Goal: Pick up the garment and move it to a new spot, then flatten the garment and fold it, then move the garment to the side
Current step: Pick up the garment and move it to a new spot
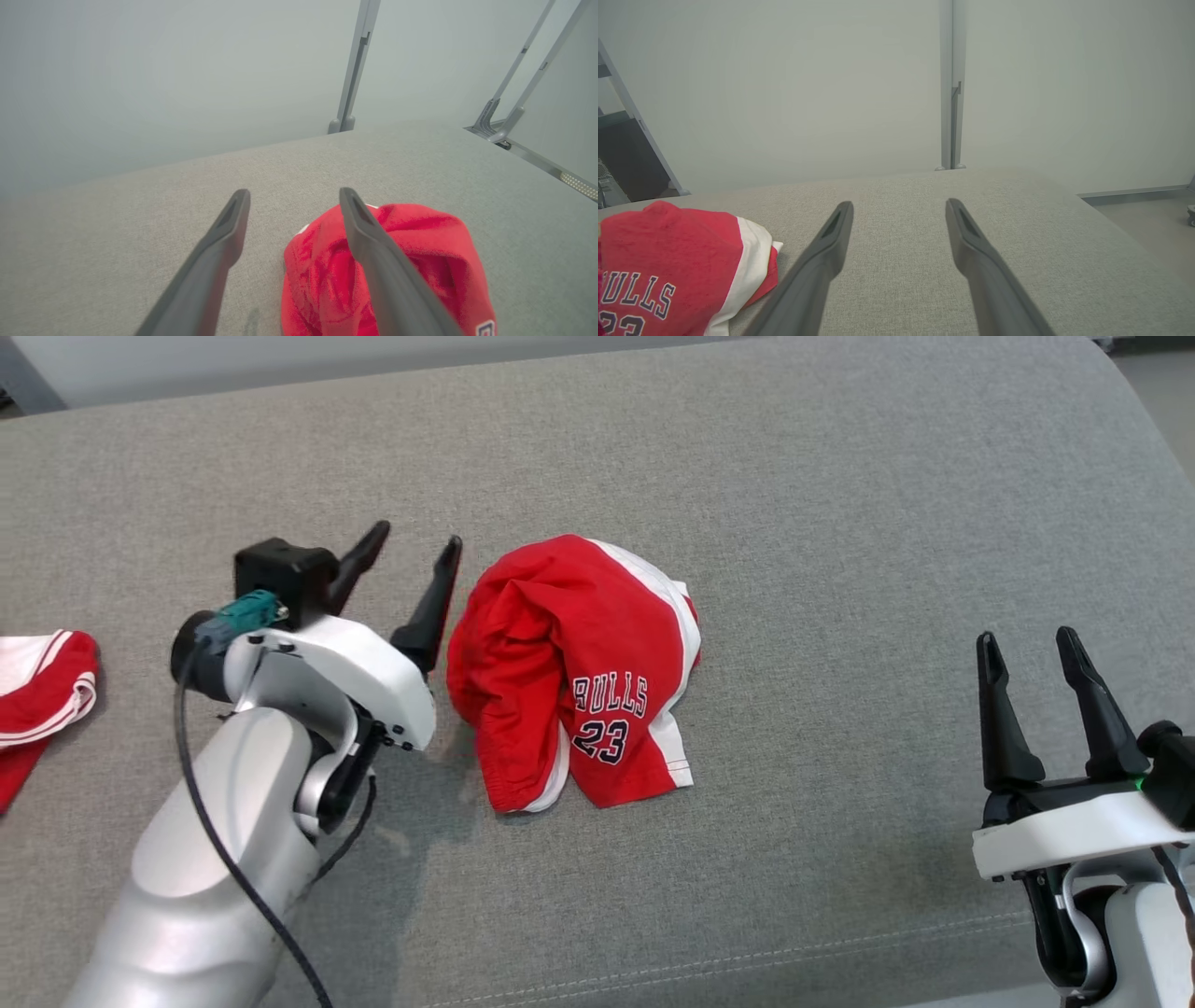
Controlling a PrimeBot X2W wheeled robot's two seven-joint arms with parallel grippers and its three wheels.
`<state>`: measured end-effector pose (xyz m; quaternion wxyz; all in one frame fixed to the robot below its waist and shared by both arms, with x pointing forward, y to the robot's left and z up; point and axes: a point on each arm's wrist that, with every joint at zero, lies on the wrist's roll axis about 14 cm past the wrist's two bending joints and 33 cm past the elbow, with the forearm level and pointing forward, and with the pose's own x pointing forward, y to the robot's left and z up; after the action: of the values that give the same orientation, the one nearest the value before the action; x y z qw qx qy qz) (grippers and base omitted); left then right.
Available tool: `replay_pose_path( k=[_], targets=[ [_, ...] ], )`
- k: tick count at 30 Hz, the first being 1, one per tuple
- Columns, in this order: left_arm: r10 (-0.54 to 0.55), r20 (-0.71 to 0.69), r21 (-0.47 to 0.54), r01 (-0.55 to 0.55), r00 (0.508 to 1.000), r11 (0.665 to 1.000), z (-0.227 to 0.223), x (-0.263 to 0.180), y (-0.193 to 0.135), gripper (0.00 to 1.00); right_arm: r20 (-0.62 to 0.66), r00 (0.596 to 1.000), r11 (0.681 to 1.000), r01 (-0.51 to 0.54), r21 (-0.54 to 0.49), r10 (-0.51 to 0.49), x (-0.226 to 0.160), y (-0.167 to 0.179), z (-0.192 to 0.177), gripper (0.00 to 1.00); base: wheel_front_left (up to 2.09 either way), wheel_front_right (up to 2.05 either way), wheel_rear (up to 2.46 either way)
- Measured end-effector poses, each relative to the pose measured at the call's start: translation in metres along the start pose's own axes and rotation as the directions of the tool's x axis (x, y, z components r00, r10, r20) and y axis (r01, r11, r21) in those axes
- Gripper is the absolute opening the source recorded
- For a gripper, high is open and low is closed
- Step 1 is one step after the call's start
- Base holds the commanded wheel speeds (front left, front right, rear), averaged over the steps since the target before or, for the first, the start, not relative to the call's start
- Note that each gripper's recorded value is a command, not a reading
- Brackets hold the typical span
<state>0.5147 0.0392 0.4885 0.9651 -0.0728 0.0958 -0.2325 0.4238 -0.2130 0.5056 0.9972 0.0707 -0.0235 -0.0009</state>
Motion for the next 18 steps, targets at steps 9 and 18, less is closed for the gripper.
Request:
replay_pose_path(
  k=[9,18],
  targets=[
    [0.194,0.178,-0.028,-0.193,0.965,0.981,0.040,-0.053,0.056,1.00,0.007,0.999,0.999,-0.047,0.009,0.047,-0.001,0.017,0.002,1.00,0.00,0.00,0.00],
    [0.388,0.233,-0.050,-0.388,0.892,0.920,0.037,-0.133,0.097,1.00,0.003,0.995,0.995,-0.096,0.008,0.096,-0.007,0.035,0.002,1.00,0.00,0.00,0.00]
  ],
)
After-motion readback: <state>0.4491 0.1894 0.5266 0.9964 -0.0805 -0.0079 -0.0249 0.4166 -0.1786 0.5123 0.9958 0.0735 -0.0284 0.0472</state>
